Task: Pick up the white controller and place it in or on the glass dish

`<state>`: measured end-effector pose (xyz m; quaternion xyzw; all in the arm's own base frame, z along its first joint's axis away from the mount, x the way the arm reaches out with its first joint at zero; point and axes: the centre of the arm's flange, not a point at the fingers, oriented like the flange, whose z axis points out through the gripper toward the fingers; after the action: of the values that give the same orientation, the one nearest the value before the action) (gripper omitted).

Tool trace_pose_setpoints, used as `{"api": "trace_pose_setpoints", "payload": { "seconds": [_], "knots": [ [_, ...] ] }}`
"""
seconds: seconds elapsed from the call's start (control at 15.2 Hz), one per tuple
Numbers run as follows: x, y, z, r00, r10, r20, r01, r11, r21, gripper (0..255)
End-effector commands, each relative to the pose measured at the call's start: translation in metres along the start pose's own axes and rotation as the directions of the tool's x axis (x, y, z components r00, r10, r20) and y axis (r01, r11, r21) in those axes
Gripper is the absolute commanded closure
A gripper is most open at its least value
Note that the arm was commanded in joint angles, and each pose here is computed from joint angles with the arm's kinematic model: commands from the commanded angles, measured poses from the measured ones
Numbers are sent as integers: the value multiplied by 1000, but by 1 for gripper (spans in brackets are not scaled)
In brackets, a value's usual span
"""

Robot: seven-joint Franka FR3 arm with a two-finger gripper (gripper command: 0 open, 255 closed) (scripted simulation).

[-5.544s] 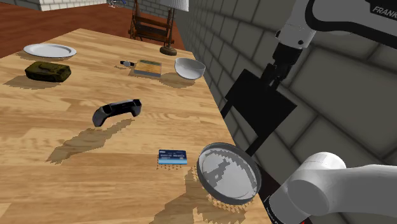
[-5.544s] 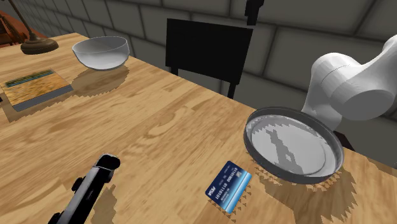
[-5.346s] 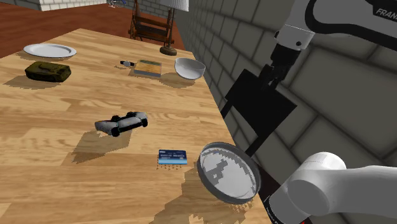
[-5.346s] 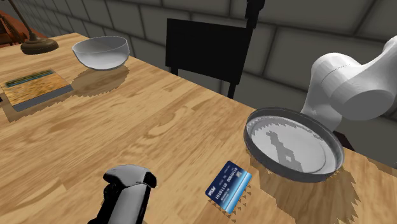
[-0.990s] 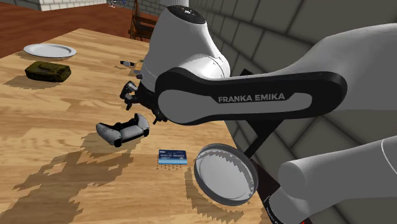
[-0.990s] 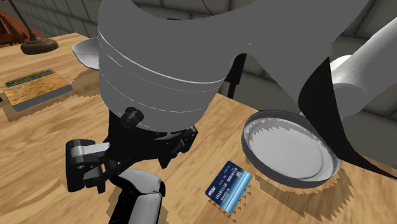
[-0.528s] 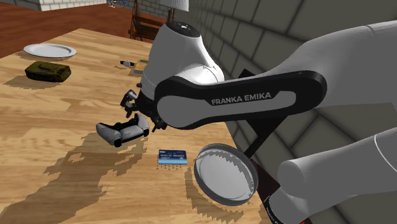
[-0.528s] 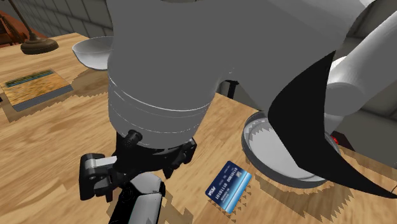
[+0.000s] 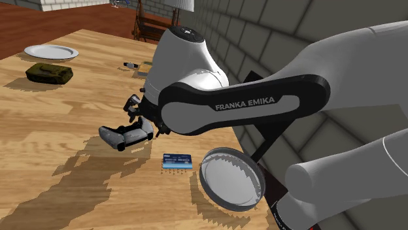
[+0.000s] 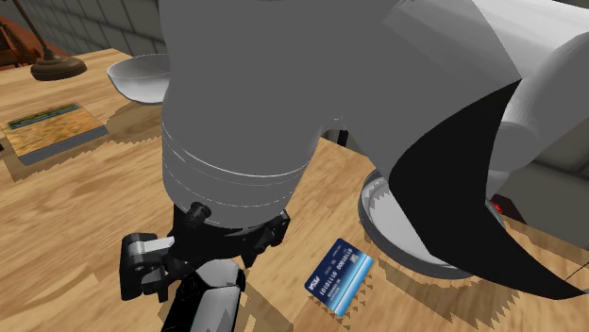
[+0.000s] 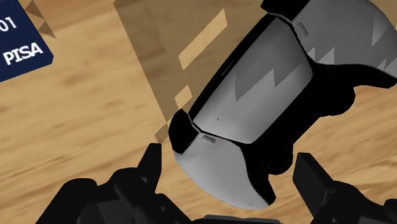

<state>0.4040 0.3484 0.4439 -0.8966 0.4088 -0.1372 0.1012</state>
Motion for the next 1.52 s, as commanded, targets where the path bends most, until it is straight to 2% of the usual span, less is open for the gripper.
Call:
{"api": "trace_pose_setpoints", "payload": {
  "seconds": [0.0, 0.59, 1.45],
  "knots": [
    [0, 0, 0, 1000, 0, 0, 0, 1000, 0, 255],
    [0, 0, 0, 1000, 0, 0, 0, 1000, 0, 255],
    [11, -20, -65, 1000, 0, 0, 0, 1000, 0, 255]
  ]
}}
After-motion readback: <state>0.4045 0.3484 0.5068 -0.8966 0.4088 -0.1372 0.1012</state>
